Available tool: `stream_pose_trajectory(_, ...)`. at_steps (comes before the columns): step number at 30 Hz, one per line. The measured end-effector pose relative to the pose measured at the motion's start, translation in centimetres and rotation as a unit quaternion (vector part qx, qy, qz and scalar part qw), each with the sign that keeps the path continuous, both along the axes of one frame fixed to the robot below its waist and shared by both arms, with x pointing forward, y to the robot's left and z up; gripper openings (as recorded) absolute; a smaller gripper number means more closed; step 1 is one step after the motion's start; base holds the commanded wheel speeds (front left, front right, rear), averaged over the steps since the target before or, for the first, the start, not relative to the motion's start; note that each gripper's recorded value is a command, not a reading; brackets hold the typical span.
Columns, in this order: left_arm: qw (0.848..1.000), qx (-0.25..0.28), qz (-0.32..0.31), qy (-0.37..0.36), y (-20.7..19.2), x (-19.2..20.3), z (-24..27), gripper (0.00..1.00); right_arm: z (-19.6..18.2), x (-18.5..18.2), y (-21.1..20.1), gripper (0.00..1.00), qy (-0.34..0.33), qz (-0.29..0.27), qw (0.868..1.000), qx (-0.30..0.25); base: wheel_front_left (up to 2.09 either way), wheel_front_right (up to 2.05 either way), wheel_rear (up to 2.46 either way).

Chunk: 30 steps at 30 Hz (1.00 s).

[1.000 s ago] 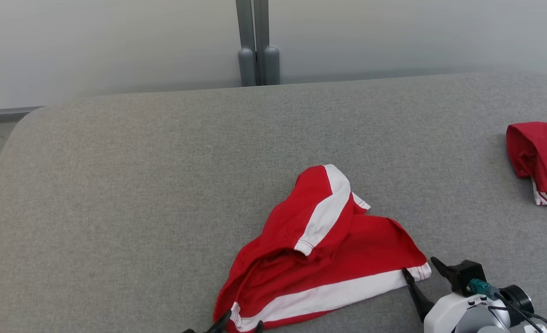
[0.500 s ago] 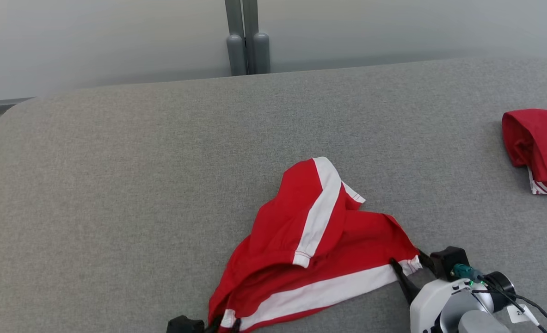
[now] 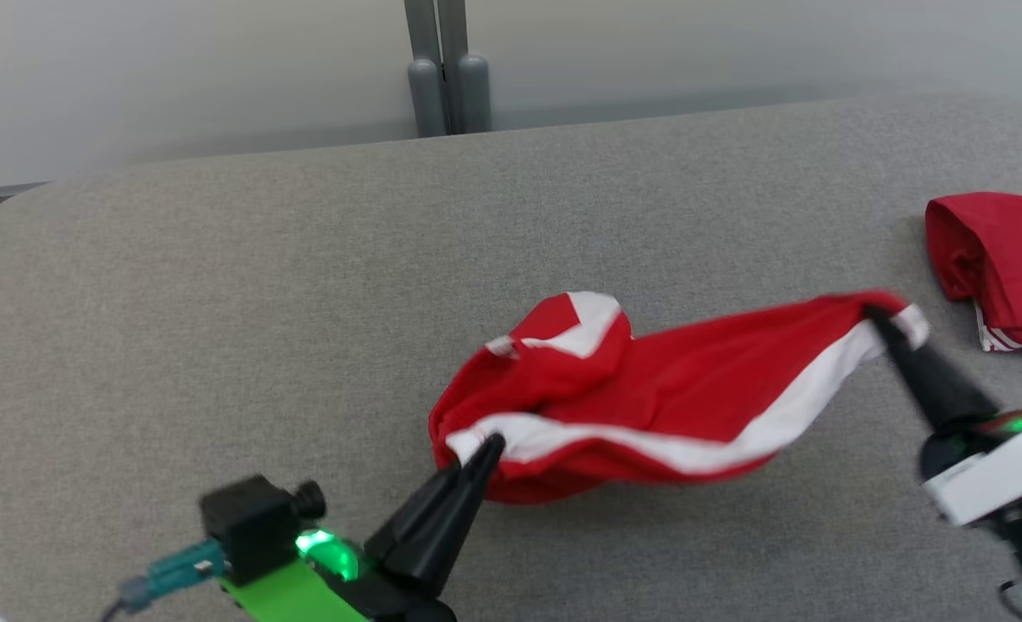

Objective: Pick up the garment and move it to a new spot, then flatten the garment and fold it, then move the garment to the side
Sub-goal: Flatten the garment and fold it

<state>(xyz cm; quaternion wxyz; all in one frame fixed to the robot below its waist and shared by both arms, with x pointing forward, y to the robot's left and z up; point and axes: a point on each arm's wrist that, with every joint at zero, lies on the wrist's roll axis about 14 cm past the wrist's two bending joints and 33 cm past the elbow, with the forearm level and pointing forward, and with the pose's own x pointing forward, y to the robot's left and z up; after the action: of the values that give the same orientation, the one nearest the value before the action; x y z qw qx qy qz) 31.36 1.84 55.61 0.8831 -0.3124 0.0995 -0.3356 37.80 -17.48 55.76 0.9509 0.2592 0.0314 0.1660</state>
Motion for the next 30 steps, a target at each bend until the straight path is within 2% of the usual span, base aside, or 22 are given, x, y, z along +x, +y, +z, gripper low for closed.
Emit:
stream_pose_trajectory(3, 0.996, -0.060, -0.035, -0.062, -0.5, 1.2, 6.5, 0.00, 6.1, 0.5, -2.9, 0.00, -0.059, -0.012, 0.998, 0.029, 0.00, 0.00, 0.00)
stream_pose_trajectory(6, 0.991, -0.064, -0.048, -0.110, -0.7, 4.6, 10.7, 0.00, 10.1, 3.0, -5.2, 0.00, -0.094, -0.024, 0.995, 0.038, 0.00, 0.00, 0.00)
stream_pose_trajectory(12, 0.988, -0.042, -0.001, -0.150, -1.1, 17.4, 16.2, 0.00, 16.2, 13.1, -9.0, 0.00, -0.132, -0.083, 0.987, 0.031, 0.00, 0.00, 0.00)
stream_pose_trajectory(16, 0.984, -0.036, 0.064, -0.163, -0.5, 26.1, 17.6, 0.00, 19.6, 20.5, -8.3, 0.00, -0.154, -0.115, 0.981, 0.035, 0.00, 0.00, 0.00)
stream_pose_trajectory(20, 0.978, -0.023, 0.121, -0.169, 0.4, 32.6, 15.4, 0.00, 17.7, 26.0, -7.1, 0.00, -0.141, -0.140, 0.979, 0.051, 0.00, 0.00, 0.00)
stream_pose_trajectory(23, 0.974, -0.017, 0.133, -0.183, 0.2, 35.4, 13.5, 0.00, 15.8, 28.3, -6.5, 0.00, -0.141, -0.145, 0.977, 0.062, 0.00, 0.00, 0.00)
stream_pose_trajectory(27, 0.978, -0.004, 0.138, -0.156, 0.2, 37.2, 6.7, 0.00, 8.2, 29.4, -5.0, 0.00, -0.088, -0.131, 0.986, 0.059, 0.00, 0.00, 0.00)
stream_pose_trajectory(29, 0.981, -0.009, 0.142, -0.130, 0.3, 36.8, 3.0, 0.00, 3.9, 28.5, -4.7, 0.00, -0.050, -0.127, 0.989, 0.061, 0.00, 0.00, 0.00)
stream_pose_trajectory(30, 0.983, 0.009, 0.136, -0.119, 0.2, 36.1, 0.6, 0.00, 1.9, 27.6, -4.8, 0.00, -0.035, -0.129, 0.989, 0.062, 0.00, 0.00, 0.00)
